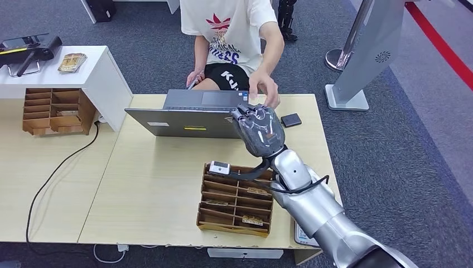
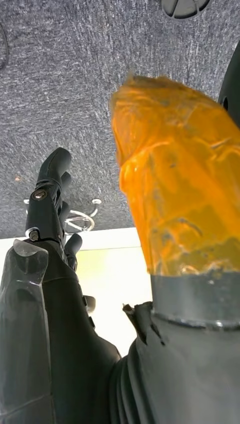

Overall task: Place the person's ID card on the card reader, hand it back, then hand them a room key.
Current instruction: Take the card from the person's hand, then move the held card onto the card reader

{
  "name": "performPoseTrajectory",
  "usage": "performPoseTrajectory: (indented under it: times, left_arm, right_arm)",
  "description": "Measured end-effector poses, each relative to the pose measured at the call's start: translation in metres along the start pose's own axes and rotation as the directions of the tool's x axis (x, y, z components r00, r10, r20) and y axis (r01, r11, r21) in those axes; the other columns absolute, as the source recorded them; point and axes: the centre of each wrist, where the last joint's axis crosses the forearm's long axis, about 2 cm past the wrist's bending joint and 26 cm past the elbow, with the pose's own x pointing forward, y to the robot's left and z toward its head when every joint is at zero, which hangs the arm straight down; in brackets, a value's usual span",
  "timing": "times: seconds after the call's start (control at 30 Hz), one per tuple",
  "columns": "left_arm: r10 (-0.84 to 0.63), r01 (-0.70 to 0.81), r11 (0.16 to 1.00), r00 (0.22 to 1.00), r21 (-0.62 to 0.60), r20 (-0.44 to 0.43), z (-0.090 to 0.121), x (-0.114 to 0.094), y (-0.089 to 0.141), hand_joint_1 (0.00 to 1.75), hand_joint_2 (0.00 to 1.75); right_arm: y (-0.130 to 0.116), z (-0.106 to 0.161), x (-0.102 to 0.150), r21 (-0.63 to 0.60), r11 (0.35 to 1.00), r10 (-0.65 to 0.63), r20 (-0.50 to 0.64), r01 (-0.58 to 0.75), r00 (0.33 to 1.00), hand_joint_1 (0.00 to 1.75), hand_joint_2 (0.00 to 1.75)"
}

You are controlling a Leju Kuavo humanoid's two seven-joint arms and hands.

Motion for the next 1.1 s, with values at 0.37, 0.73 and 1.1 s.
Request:
performPoseTrajectory:
  times: [0.37,0.73,1.1]
  left_arm:
    - [0.055,-0.055,0.998,0.998,0.012,-0.006,0.000,-0.001,-0.001,0.00,0.00]
    - [0.091,-0.091,0.995,0.996,0.029,-0.021,0.001,-0.001,-0.005,0.00,0.00]
    - [0.124,-0.123,0.992,0.992,0.031,-0.034,0.002,-0.001,-0.008,0.00,0.00]
  right_arm:
    - [-0.009,0.032,0.032,-0.206,0.789,-0.614,-0.206,0.579,0.762,1.75,1.75]
    - [-0.023,0.085,0.042,-0.469,0.280,-0.956,-0.218,0.838,0.197,1.75,1.75]
    - [-0.020,0.159,0.030,-0.597,0.277,-0.938,-0.337,0.753,0.078,1.75,1.75]
